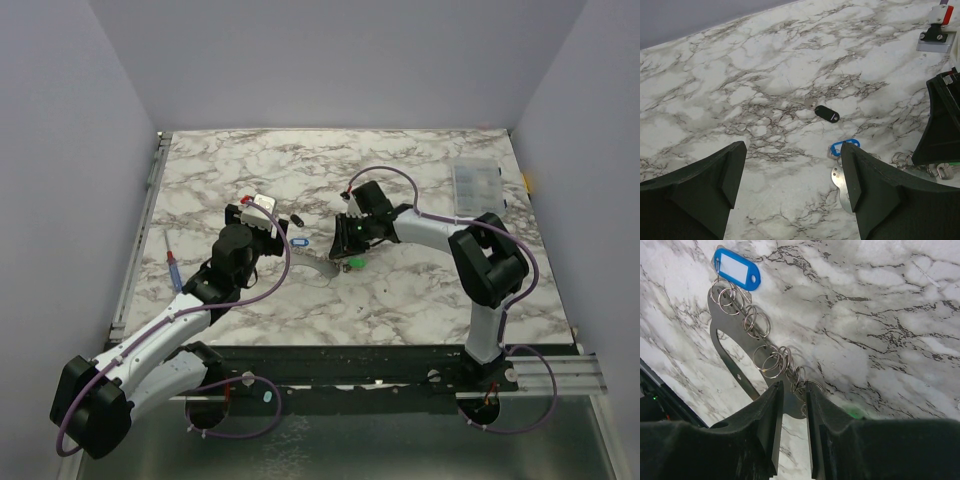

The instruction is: Put the keys on the keyring

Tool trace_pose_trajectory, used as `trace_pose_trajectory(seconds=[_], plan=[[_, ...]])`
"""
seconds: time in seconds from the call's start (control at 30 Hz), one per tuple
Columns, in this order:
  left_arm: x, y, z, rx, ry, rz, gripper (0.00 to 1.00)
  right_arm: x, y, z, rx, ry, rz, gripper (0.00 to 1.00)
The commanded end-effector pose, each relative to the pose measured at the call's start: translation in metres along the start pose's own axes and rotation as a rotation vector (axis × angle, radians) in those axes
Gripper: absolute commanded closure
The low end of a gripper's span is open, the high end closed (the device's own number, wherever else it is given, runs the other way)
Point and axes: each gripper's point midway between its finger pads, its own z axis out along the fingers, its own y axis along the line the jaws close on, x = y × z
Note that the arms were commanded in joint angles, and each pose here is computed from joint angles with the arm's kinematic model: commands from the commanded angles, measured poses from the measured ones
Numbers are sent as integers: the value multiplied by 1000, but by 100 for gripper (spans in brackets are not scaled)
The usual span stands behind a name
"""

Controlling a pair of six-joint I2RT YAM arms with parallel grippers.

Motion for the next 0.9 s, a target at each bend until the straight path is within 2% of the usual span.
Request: trace_pose_trajectory(seconds=[0.0, 0.87], plan=[[-18, -2, -2, 20, -40, -2, 17, 8, -3, 4, 23, 16, 8, 68], [-17, -2, -2, 21, -37, 3, 17, 7, 1, -1, 64, 13, -27, 74]])
